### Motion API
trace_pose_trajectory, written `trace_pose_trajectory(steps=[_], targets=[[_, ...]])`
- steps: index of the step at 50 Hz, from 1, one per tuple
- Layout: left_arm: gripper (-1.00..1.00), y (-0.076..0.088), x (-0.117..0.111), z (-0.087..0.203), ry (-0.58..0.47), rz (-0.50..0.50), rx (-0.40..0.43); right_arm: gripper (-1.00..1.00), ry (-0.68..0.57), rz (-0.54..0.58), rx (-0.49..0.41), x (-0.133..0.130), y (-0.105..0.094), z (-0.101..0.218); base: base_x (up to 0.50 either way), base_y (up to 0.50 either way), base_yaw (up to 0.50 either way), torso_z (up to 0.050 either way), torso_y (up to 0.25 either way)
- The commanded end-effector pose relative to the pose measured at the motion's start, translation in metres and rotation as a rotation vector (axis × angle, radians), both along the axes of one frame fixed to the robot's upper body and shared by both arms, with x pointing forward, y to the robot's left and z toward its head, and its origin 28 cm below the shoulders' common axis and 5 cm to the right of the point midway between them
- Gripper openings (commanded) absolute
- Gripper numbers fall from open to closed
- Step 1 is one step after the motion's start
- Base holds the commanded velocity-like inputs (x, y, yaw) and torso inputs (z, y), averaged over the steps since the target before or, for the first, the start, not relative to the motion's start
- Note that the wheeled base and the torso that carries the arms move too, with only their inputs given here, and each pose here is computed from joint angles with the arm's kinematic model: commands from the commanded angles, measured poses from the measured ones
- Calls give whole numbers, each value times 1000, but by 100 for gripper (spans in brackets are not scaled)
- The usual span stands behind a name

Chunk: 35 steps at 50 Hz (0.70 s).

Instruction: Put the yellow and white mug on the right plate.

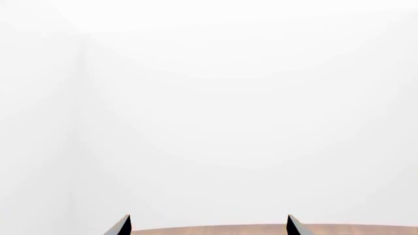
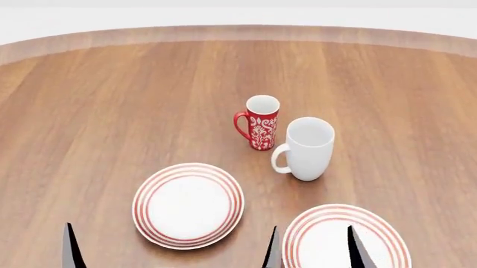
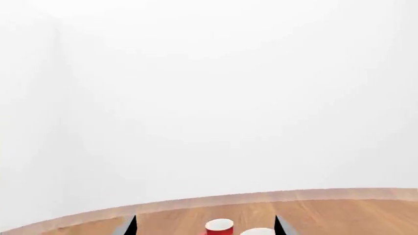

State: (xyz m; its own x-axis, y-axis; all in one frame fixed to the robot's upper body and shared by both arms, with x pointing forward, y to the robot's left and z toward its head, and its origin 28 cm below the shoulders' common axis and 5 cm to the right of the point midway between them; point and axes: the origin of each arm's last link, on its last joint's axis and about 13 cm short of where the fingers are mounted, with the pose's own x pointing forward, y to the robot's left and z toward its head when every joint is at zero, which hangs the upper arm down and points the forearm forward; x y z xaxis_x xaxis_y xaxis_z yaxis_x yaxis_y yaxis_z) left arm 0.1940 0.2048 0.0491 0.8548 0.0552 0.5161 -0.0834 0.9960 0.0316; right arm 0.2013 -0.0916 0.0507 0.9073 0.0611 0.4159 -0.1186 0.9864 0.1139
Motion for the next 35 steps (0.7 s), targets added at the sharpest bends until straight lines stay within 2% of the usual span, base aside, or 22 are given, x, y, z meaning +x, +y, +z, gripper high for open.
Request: trace_pose_trajectory(steps=[1,2,4,6,7,10,11,17,22,30,35], targets=[[100,1,1,0,-2,7,3,100,146,169,-169,3,-1,-3,0,0,0,0,0],[100,1,1,1,-2,7,3,100,153,196,-198,3,-2,-4,0,0,0,0,0],[100,1,1,1,-2,8,2,100,269,253,-211,4,-4,-4,0,0,0,0,0],[100,1,1,1,-3,7,2,100,335,294,-239,5,-6,-5,0,0,0,0,0],[100,1,1,2,-3,7,2,100,320,320,-321,8,-8,-5,0,0,0,0,0],[100,1,1,1,-2,7,2,100,375,383,-364,8,-11,-5,0,0,0,0,0],[100,1,1,1,-2,8,2,100,378,435,-431,7,-14,-4,0,0,0,0,0],[100,1,2,0,2,7,3,100,470,519,-413,9,-21,4,0,0,0,0,0],[100,1,2,0,8,6,4,100,461,579,-501,8,-26,10,0,0,0,0,0],[100,0,1,-1,14,0,8,100,488,720,-542,1,-25,13,0,0,0,0,0],[100,0,0,-1,20,-5,11,100,511,735,-517,8,-22,16,0,0,0,0,0]])
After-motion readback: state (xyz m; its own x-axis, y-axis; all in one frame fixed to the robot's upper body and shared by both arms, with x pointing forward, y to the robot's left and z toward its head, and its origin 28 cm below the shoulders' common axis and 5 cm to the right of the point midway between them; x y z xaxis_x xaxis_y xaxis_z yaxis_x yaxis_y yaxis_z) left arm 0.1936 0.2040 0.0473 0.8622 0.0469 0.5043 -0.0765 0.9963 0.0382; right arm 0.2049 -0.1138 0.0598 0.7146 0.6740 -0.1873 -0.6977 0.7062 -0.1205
